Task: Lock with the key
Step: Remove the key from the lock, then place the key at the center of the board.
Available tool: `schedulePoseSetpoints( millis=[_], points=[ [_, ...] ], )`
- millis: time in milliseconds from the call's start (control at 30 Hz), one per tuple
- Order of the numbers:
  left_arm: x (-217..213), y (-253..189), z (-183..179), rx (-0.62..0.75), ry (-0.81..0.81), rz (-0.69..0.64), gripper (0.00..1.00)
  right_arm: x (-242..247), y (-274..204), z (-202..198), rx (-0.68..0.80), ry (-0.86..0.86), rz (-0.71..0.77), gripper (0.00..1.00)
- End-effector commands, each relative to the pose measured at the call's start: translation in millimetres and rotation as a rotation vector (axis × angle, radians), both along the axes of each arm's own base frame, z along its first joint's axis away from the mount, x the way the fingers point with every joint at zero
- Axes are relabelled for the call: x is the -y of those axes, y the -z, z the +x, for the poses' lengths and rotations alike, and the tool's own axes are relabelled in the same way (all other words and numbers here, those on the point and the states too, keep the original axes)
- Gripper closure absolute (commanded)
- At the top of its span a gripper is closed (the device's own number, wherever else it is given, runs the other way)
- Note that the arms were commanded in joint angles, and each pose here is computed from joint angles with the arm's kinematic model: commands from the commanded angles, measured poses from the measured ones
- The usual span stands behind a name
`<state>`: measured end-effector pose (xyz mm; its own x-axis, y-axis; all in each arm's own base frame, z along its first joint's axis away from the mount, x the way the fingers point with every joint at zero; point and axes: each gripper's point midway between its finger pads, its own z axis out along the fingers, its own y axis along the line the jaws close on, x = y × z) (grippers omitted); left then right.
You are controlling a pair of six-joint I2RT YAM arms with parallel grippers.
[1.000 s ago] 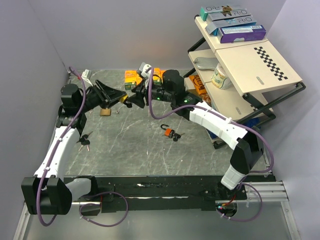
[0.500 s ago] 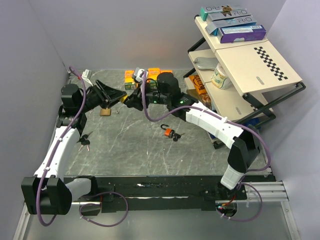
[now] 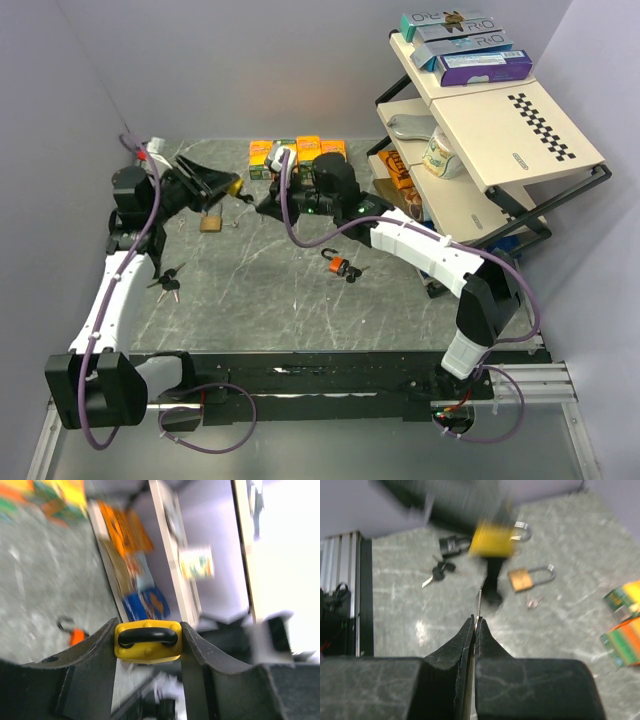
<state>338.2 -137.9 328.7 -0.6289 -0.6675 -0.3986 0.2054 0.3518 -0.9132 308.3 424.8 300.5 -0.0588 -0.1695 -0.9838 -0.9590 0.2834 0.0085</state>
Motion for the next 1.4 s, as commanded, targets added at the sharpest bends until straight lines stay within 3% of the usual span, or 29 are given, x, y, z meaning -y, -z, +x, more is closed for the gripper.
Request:
schedulePoseSetpoints(
  millis=[0,133,200,300,433,600,867,1167,1267,1367],
  points=[
    [-43,-52,33,0.139,-0.205,-0.011,0.99,8,-6,-24,-0.016,-0.028,0.016,1.0],
    [-63,-55,44,0.159,-0.252,0.07,0.99,12,7,-31,-0.054,-0.029,-0.001,1.0],
    [-73,-31,43,0.059,-0.266,0.136,0.99,8,27,-34,-0.129,-0.04,-0.043,1.0],
    [-93,-1,33,0.02,-0.286,0.303,0.99,-6,63,-35,-0.246,-0.061,-0.097,1.0],
    [-116,45,10,-0.145,-0.252,0.385,0.99,-40,101,-47,-0.39,-0.108,-0.126,1.0],
    [-138,70,-7,-0.232,-0.236,0.47,0.99,-82,138,-54,-0.467,-0.136,-0.142,1.0],
    [-145,75,-18,-0.252,-0.246,0.515,0.99,-116,191,-48,-0.564,-0.117,-0.161,1.0],
    [-140,87,-27,-0.271,-0.208,0.517,0.99,-116,222,-29,-0.53,-0.053,-0.171,0.97],
    [-136,92,-28,-0.279,-0.19,0.494,0.99,-114,225,-21,-0.516,-0.063,-0.174,0.75],
    [-131,96,-27,-0.291,-0.161,0.458,0.99,-111,218,-20,-0.46,-0.086,-0.165,0.46]
  ],
)
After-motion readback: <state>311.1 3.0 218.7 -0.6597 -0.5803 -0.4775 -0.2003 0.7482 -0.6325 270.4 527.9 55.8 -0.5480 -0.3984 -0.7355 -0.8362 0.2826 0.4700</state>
